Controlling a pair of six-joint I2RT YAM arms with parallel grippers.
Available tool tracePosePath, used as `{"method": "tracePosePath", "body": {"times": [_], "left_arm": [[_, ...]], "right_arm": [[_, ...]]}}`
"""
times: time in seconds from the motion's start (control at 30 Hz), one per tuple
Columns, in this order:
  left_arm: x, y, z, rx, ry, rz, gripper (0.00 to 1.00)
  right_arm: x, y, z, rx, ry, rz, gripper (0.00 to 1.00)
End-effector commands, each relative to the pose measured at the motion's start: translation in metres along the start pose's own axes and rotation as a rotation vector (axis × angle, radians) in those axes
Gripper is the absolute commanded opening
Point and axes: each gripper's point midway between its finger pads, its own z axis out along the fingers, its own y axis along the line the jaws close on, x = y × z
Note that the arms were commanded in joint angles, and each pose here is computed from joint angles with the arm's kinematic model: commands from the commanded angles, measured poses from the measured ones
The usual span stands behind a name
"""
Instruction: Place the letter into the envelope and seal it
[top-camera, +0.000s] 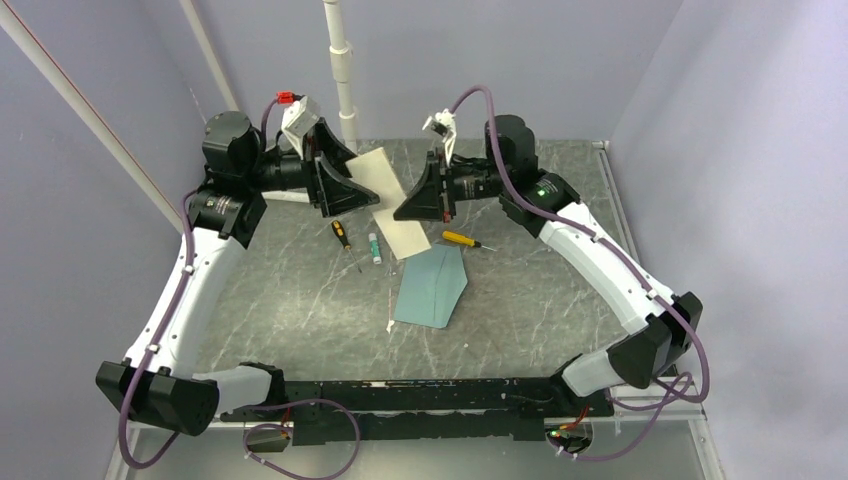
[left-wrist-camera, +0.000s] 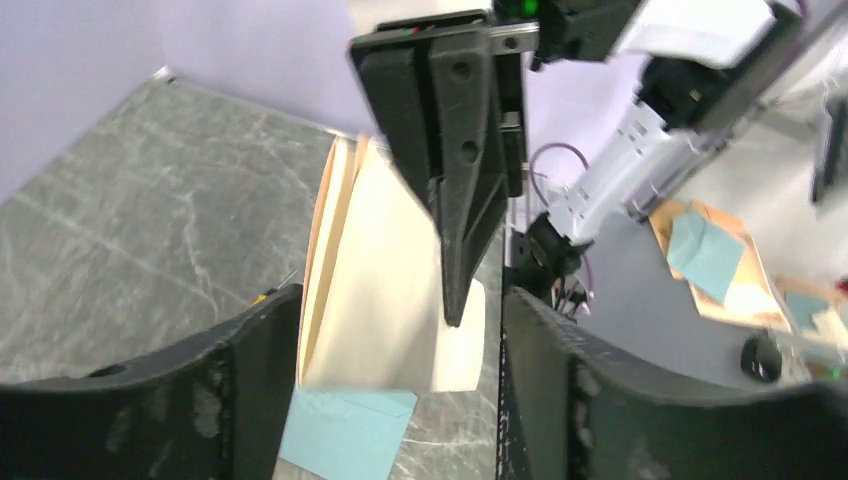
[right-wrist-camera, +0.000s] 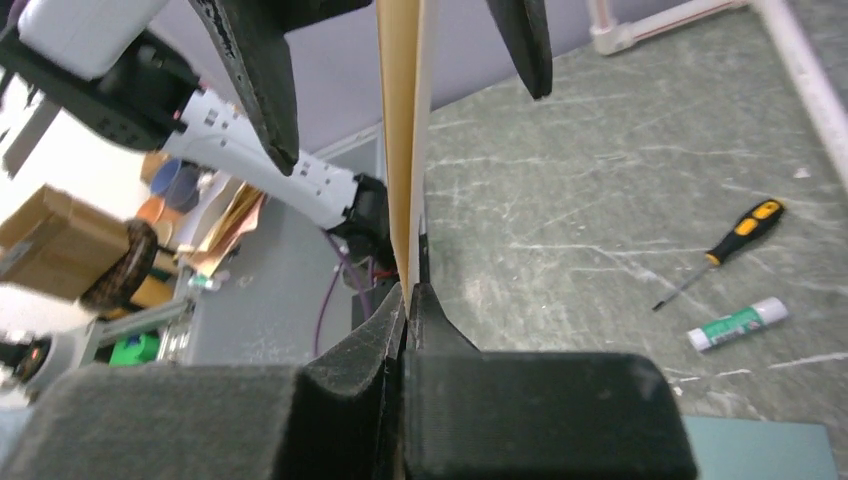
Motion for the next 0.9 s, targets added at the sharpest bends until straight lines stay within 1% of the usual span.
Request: {"method": "tracePosePath", "body": {"times": [0.0, 0.07, 0.17, 0.23, 0.33, 0.43, 0.5, 0.63, 0.8, 0.83, 0.87], "left_arm": [[-0.02, 0.031, -0.007, -0.248, -0.079, 0.003, 0.83], [-0.028, 0.05, -0.014, -0.38, -0.143, -0.039, 0.88], [-0.035, 0.07, -0.022, -0.512, -0.254, -0.136, 0.89], [-0.029, 0.08, -0.024, -0.549, -0.286, -0.204, 0.88], [-0.008, 0.094, -0.024, -0.59, -0.262, -0.309, 0.87], [0.021, 0.108, -0.023, -0.634, -0.187, -0.415, 0.85], [0.045, 0.116, -0.021, -0.652, -0.13, -0.476, 0.84], [0.082, 0.124, -0.018, -0.656, -0.072, -0.569, 0.83], [0.133, 0.124, -0.01, -0.648, -0.001, -0.718, 0.79], [0.146, 0.121, -0.007, -0.642, 0.021, -0.743, 0.78], [0.157, 0.119, -0.003, -0.638, 0.043, -0.764, 0.77]], "right_arm": [[-0.05, -0.007, -0.025, 0.1, -0.216, 0.008, 0.0], [-0.064, -0.019, -0.038, 0.153, -0.311, 0.061, 0.0], [-0.08, -0.042, -0.059, 0.269, -0.437, 0.186, 0.0], [-0.084, -0.065, -0.073, 0.37, -0.51, 0.329, 0.0], [-0.064, -0.098, -0.085, 0.479, -0.551, 0.644, 0.0], [-0.036, -0.12, -0.086, 0.556, -0.542, 0.878, 0.0], [-0.016, -0.132, -0.086, 0.622, -0.518, 0.978, 0.0], [0.024, -0.15, -0.092, 0.755, -0.487, 1.128, 0.0], [0.072, -0.163, -0.095, 0.862, -0.415, 1.215, 0.0], [0.082, -0.166, -0.096, 0.885, -0.4, 1.205, 0.0], [0.088, -0.168, -0.097, 0.889, -0.379, 1.149, 0.0]]}}
